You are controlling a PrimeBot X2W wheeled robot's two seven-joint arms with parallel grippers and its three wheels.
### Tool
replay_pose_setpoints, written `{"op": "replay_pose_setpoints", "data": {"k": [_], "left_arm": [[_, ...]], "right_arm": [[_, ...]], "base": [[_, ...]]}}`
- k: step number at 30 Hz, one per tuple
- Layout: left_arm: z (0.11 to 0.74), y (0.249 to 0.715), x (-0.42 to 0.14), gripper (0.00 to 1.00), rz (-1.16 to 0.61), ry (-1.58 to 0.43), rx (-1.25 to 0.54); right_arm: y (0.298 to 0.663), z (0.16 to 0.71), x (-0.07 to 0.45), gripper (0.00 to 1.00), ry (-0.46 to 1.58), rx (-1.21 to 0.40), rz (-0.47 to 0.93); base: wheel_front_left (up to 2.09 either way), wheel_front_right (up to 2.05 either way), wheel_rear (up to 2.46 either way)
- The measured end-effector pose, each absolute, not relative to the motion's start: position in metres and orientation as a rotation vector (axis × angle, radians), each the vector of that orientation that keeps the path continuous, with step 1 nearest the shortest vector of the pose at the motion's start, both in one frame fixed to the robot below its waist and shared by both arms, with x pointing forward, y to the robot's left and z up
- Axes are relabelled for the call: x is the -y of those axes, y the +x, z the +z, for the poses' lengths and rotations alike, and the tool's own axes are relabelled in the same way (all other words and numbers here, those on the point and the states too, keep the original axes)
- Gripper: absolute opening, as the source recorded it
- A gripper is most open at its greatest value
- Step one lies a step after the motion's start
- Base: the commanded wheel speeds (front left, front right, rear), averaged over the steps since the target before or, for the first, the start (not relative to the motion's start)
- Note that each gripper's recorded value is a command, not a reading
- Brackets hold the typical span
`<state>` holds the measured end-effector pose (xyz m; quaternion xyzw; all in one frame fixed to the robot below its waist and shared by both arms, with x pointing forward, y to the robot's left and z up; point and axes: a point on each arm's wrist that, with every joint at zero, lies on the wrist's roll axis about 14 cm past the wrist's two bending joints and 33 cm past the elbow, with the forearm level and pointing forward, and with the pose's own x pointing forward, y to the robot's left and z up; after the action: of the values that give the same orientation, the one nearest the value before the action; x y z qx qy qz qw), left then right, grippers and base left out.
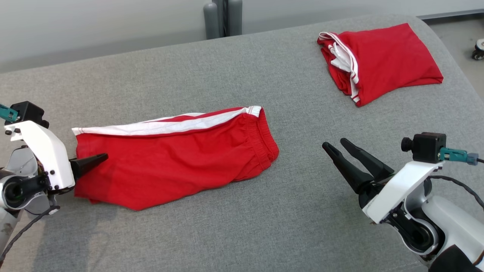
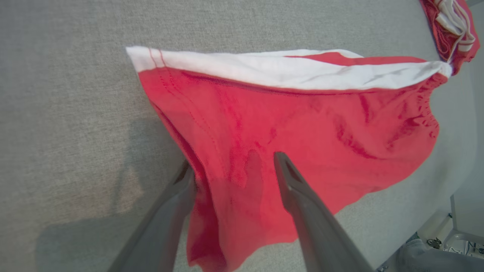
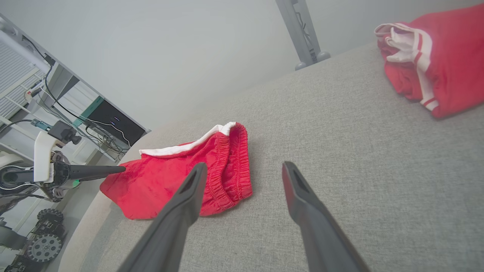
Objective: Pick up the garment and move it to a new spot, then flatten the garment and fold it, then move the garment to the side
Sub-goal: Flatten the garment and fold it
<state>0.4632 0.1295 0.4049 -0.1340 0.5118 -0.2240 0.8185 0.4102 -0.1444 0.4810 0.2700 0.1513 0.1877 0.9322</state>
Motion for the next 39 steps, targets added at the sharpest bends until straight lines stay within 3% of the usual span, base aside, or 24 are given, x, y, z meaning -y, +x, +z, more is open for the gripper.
{"op": "replay_pose_setpoints", "data": {"k": [14,21,24,39], "left_arm": [[0.464,0.462,-0.151,1.0,-0.45,-0.255,-0.817],[0.495,0.479,-0.166,1.0,-0.348,-0.276,-0.513],[0.504,0.469,-0.162,1.0,-0.315,-0.316,-0.356],[0.524,0.419,-0.173,1.0,-0.132,-0.316,-0.056]], "right_arm": [[0.395,0.497,0.143,1.0,0.523,-0.263,0.394],[0.412,0.508,0.157,1.0,0.487,-0.151,0.334],[0.418,0.512,0.156,1.0,0.485,-0.093,0.31],[0.418,0.528,0.151,1.0,0.402,0.053,0.266]], "base": [[0.0,0.0,0.0],[0.0,0.0,0.0],[0.0,0.0,0.0],[0.0,0.0,0.0]]}}
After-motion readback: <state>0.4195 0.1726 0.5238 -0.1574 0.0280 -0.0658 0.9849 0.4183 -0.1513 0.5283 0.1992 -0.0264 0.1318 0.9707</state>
